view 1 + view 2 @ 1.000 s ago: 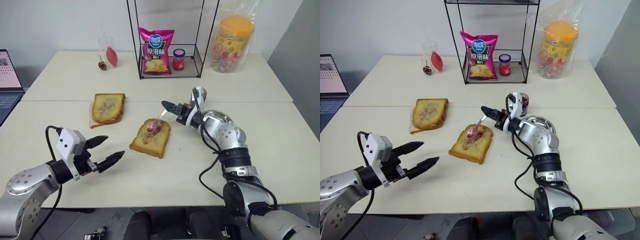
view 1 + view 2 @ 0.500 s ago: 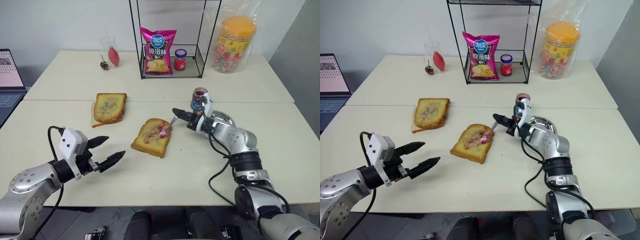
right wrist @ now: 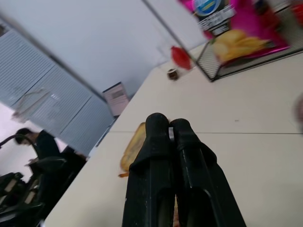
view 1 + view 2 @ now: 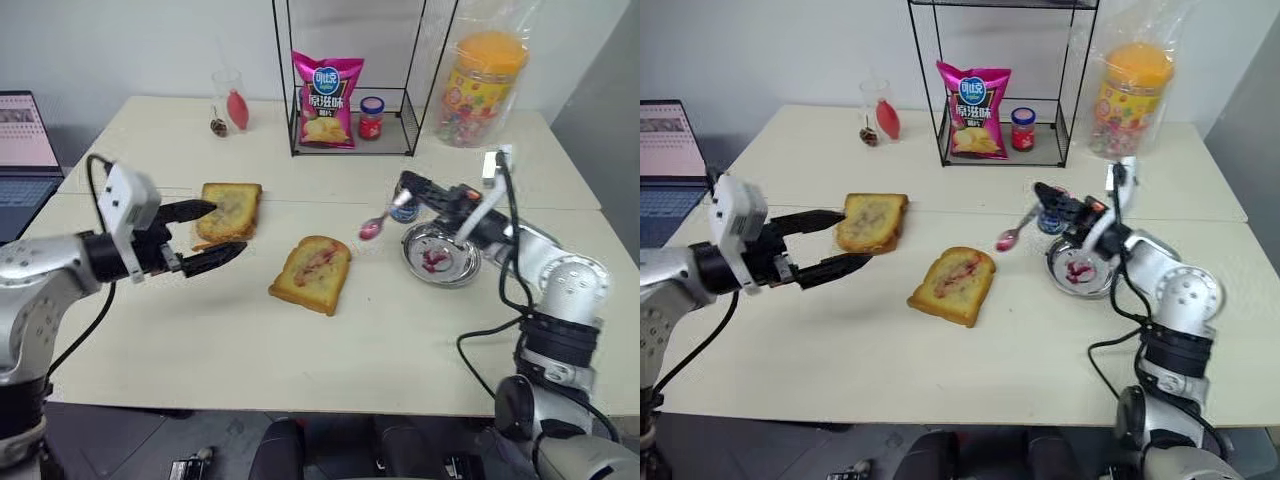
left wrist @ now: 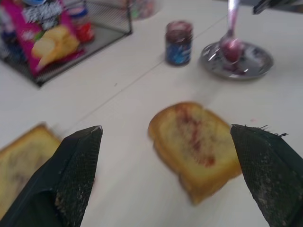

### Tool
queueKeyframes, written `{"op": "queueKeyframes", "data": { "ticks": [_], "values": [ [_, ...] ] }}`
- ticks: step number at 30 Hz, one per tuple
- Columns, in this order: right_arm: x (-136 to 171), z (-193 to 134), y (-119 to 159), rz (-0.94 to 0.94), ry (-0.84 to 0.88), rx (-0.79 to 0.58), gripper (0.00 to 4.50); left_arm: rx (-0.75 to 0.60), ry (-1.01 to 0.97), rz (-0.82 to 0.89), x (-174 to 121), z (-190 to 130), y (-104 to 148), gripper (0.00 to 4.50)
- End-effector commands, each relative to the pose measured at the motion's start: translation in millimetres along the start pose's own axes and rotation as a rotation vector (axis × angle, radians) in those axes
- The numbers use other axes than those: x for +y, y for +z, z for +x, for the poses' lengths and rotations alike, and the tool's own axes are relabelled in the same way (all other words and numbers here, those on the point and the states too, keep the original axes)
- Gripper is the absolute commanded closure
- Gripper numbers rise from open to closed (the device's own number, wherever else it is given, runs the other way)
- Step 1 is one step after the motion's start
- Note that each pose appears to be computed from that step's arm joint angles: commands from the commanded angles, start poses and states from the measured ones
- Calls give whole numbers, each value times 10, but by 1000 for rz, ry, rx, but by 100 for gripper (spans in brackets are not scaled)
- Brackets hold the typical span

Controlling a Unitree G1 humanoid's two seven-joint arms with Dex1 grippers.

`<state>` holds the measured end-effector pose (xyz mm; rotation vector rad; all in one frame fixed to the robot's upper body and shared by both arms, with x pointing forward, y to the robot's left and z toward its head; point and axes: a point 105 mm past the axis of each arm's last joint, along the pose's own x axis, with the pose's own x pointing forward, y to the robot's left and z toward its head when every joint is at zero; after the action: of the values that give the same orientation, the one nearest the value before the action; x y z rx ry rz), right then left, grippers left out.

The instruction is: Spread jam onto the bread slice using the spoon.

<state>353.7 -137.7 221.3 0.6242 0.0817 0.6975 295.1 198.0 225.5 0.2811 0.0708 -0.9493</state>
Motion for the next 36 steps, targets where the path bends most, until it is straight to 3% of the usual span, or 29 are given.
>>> {"op": "queueKeyframes", "data": {
  "ticks": [1, 5, 13, 26, 27, 36],
  "values": [
    [-364, -505, 420, -93, -232, -173, 449, -27, -246, 61, -287, 488, 191, 0],
    [-657, -761, 527, -52, -374, -282, 449, -22, -316, 95, -373, 736, 117, 0],
    [-1178, -859, 103, 90, -486, -297, 449, -16, -383, 161, -439, 1075, -55, 0],
    [-1276, -618, -11, 100, -416, -247, 449, -12, -348, 169, -350, 1023, -119, 0],
    [-1280, -618, -13, 100, -417, -247, 403, -11, -345, 170, -346, 1019, -122, 0],
    [-1290, -592, -1, 87, -408, -229, 219, -6, -307, 170, -284, 955, -144, 0]
  ]
}}
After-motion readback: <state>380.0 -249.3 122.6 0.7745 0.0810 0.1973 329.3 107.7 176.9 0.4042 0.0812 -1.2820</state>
